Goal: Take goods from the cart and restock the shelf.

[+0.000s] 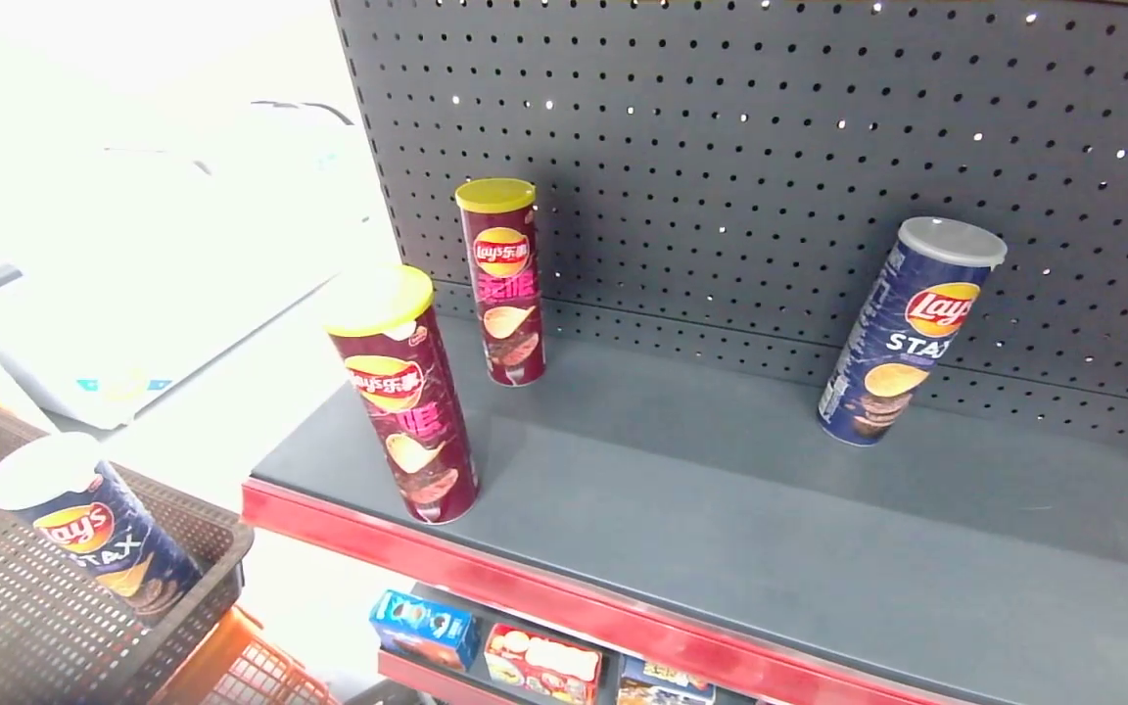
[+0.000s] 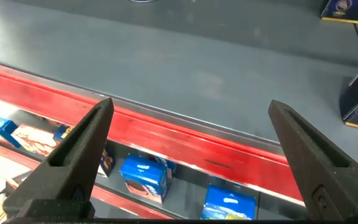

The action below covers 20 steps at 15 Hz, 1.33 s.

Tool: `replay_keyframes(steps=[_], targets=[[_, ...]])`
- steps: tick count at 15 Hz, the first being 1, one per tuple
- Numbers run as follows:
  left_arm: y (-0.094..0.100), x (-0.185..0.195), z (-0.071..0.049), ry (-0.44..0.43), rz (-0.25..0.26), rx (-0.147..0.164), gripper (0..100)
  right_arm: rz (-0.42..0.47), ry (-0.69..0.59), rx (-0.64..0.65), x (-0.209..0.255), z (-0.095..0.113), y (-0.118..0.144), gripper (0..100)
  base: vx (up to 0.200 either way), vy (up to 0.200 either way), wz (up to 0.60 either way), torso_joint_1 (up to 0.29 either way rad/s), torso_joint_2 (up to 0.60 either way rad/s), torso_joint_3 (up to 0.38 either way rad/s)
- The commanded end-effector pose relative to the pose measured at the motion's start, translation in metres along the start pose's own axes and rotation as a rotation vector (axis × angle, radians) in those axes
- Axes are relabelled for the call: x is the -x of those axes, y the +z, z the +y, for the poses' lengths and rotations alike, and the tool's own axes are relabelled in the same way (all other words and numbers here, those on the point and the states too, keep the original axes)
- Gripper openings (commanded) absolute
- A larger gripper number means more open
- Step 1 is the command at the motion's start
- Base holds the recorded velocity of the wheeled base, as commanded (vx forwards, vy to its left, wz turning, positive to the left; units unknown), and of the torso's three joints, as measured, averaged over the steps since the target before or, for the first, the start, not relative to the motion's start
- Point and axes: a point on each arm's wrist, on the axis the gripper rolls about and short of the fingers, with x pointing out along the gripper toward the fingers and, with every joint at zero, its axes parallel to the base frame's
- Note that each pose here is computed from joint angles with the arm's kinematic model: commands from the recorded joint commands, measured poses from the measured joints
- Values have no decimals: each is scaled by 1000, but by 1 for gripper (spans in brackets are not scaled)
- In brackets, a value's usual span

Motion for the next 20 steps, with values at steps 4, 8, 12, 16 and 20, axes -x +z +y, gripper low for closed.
replay_keyframes(steps=[4, 8, 12, 16, 20], targets=[[0, 0, 0, 0, -1, 0, 100, 1, 0, 0, 0, 0, 0, 100, 0, 0, 0, 0, 0, 0], [0, 0, 0, 0, -1, -3, 100, 1, 0, 0, 0, 0, 0, 100, 0, 0, 0, 0, 0, 0], [0, 0, 0, -2, -1, -6, 100, 1, 0, 0, 0, 0, 0, 100, 0, 0, 0, 0, 0, 0], [0, 0, 0, -2, -1, -4, 100, 1, 0, -1, 0, 0, 0, 100, 0, 0, 0, 0, 0, 0], [0, 0, 0, -2, 1, -4, 100, 1, 0, -1, 0, 0, 0, 100, 0, 0, 0, 0, 0, 0]])
